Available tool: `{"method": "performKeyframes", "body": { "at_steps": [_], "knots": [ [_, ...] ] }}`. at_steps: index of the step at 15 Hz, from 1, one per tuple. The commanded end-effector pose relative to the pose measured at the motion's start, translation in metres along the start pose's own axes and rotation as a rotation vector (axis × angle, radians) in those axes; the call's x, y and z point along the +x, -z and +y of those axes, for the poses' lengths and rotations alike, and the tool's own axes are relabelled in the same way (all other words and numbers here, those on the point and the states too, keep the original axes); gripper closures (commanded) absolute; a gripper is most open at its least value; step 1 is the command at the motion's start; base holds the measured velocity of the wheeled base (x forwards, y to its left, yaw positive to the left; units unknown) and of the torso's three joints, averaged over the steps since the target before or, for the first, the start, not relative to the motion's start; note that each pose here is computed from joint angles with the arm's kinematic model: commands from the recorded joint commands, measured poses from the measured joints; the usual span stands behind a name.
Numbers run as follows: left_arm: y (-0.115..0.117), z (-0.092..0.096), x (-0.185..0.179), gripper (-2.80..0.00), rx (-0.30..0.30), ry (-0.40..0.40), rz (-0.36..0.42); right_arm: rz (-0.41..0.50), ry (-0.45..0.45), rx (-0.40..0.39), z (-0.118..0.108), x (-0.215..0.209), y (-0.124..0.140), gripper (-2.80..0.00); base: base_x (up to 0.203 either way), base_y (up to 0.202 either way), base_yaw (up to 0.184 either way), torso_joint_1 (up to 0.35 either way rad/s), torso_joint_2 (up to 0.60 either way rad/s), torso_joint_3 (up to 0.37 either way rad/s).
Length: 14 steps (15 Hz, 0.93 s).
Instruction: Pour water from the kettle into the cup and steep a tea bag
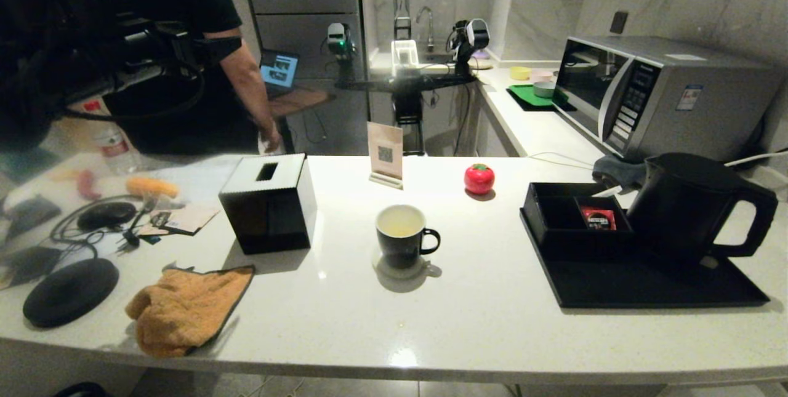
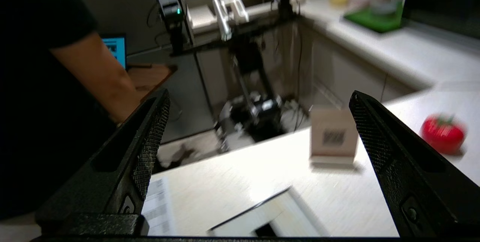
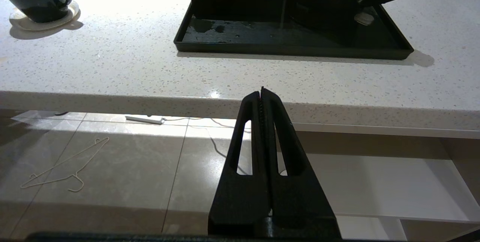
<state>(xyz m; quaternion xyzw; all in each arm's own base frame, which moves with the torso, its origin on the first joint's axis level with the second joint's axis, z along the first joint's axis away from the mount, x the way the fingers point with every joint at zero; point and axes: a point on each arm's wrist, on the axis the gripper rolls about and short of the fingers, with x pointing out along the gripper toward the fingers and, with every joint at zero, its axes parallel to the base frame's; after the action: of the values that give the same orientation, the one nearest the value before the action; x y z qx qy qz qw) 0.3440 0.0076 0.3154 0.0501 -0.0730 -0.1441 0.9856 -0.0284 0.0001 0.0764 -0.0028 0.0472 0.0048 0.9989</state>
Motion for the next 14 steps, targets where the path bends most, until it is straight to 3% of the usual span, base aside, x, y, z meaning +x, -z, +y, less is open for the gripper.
{"method": "performKeyframes", "body": {
  "at_steps": [1, 2, 6, 14],
  "knots": [
    [0.000, -0.019, -0.008, -2.80, -0.058, -0.056, -0.054, 0.002, -0.001, 0.000, 0.000, 0.000, 0.000, 0.00, 0.000, 0.000, 0.000, 0.000, 0.00, 0.000],
    [0.003, -0.023, -0.011, 0.00, -0.073, -0.073, -0.068, 0.002, -0.001, 0.000, 0.000, 0.000, 0.000, 0.00, 0.000, 0.000, 0.000, 0.000, 0.00, 0.000],
    [0.010, -0.029, -0.032, 0.00, -0.115, -0.089, -0.050, 0.002, -0.001, 0.000, 0.000, 0.000, 0.000, 0.00, 0.000, 0.000, 0.000, 0.000, 0.00, 0.000],
    [0.040, -0.051, -0.077, 0.00, -0.131, -0.064, 0.039, 0.002, -0.001, 0.000, 0.000, 0.000, 0.000, 0.00, 0.000, 0.000, 0.000, 0.000, 0.00, 0.000]
  ]
}}
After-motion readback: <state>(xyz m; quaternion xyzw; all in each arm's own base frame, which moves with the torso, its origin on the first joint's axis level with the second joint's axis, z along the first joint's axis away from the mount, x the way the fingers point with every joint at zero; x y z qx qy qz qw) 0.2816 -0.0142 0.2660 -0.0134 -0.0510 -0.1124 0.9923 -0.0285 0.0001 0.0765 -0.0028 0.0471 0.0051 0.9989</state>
